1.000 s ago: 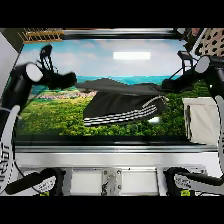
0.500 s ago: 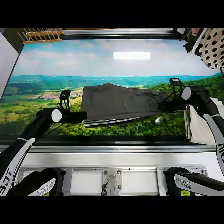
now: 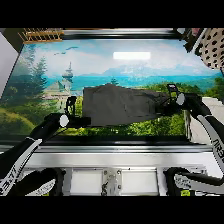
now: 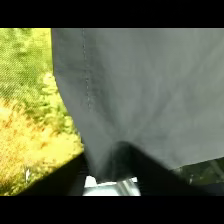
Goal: Fold the clothes and pants, and hang the long-sleeved shirts on hangers.
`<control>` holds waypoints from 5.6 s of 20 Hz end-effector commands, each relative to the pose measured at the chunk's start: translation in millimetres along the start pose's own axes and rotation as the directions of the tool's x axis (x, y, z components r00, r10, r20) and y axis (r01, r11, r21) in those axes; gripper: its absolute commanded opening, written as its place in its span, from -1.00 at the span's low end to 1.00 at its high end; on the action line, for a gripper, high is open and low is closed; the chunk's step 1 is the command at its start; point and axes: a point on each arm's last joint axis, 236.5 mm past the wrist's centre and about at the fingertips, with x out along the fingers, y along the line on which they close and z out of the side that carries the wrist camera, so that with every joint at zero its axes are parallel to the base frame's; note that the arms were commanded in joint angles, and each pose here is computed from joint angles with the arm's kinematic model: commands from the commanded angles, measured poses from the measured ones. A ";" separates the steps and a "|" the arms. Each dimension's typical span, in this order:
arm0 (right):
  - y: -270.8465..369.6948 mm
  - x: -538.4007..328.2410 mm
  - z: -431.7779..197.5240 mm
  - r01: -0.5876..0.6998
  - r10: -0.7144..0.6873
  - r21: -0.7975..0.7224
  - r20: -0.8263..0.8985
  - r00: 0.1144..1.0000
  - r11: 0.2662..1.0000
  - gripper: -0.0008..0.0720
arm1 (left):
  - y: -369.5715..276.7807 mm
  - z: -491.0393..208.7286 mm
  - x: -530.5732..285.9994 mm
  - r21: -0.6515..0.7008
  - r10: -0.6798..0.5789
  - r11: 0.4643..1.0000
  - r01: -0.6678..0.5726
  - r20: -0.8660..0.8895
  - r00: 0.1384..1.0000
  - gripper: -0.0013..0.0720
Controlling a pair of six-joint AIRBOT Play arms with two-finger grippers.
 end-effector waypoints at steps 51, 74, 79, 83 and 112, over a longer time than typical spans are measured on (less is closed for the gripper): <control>37.8 0.9 -6.9 -0.660 0.666 0.120 -0.013 0.746 0.742 1.00 | 0.3 44.1 -152.5 -0.046 -0.176 0.979 0.199 0.303 0.937 -0.95; 122.8 17.1 13.9 -0.715 0.718 0.076 -0.003 0.697 0.695 -0.81 | -15.5 37.8 -149.9 -0.031 -0.204 0.975 0.222 0.283 0.937 -0.95; 81.2 -2.2 3.4 -0.595 0.606 0.136 -0.056 0.794 0.792 -0.92 | -17.3 36.7 -141.6 -0.032 -0.203 0.976 0.218 0.253 0.946 -0.96; 24.0 -42.8 -13.7 -0.377 0.394 0.125 -0.162 0.905 0.918 -0.92 | -54.6 39.5 -106.0 0.043 -0.230 0.973 0.226 0.138 0.963 -0.96; 91.7 -207.3 -5.1 -0.238 0.215 -0.132 -0.168 0.962 0.962 -0.92 | -331.0 -0.3 102.8 0.385 -0.325 0.827 0.409 -0.264 0.908 -0.95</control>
